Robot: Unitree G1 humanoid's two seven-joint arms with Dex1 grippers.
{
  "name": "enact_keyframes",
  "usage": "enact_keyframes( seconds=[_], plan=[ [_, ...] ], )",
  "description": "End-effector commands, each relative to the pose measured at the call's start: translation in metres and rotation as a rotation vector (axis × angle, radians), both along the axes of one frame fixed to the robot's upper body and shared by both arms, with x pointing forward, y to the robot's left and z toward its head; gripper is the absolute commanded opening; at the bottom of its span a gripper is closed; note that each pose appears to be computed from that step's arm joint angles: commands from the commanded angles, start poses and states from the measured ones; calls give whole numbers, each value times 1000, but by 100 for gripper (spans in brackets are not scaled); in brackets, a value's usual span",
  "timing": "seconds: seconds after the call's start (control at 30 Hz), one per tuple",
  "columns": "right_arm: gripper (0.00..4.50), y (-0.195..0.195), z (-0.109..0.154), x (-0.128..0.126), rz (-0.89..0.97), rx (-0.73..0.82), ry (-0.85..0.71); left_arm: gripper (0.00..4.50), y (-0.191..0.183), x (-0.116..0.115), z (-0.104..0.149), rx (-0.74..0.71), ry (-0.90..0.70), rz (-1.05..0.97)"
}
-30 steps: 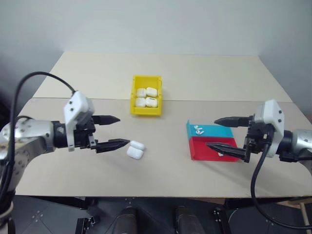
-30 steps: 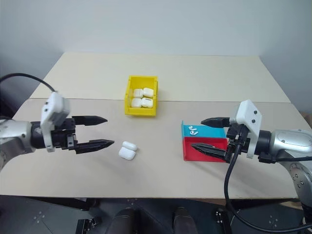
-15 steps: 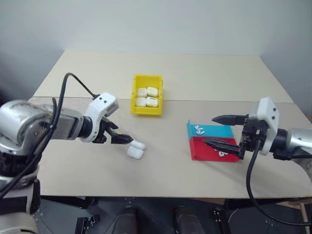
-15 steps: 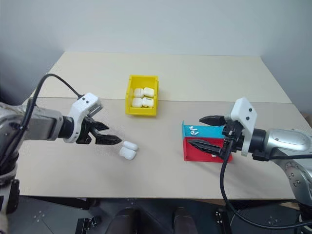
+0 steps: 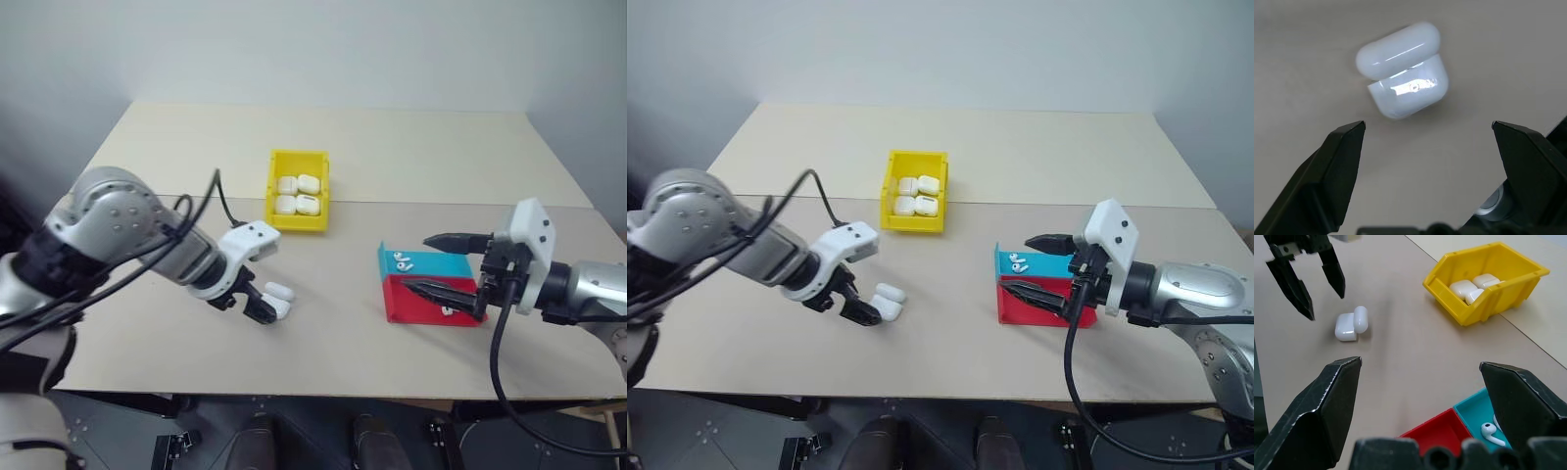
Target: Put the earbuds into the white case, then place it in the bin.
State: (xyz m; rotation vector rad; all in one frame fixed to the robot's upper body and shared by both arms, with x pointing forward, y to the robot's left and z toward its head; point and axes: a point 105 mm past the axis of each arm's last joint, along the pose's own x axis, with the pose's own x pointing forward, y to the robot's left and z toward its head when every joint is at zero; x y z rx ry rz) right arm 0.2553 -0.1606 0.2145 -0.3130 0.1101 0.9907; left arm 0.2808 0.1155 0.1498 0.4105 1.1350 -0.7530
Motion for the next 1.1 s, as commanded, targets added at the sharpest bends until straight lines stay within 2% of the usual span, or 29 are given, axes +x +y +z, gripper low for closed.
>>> enact_keyframes(
  seconds=[0.03, 0.13, 0.33, 0.43, 0.77, 0.87, 0.97, 1.1],
  plan=[
    [448, 3, 5, -5, 14, 4, -17, 450, -9, 4, 3, -4, 14, 48],
    [448, 3, 4, -6, 15, 4, -14, 450, -16, 3, 1, 0, 61, 45],
    [448, 5, 4, -6, 15, 12, -10, 450, -22, 15, -10, 32, 26, 103],
    [448, 6, 3, -6, 12, 14, -11, 450, -21, 21, -15, 80, -44, 141],
    [448, 6, 2, -5, 0, 21, -22, 450, -28, 21, -20, 95, -89, 141],
    [450, 6, 3, -7, 2, 28, -23, 391, -27, 19, -20, 96, -104, 136],
    [450, 6, 3, -7, 4, 26, -26, 297, -20, 24, -21, 107, -132, 192],
    [450, 5, 5, -5, 1, 35, -29, 285, -9, 27, -16, 98, -173, 243]
  ],
)
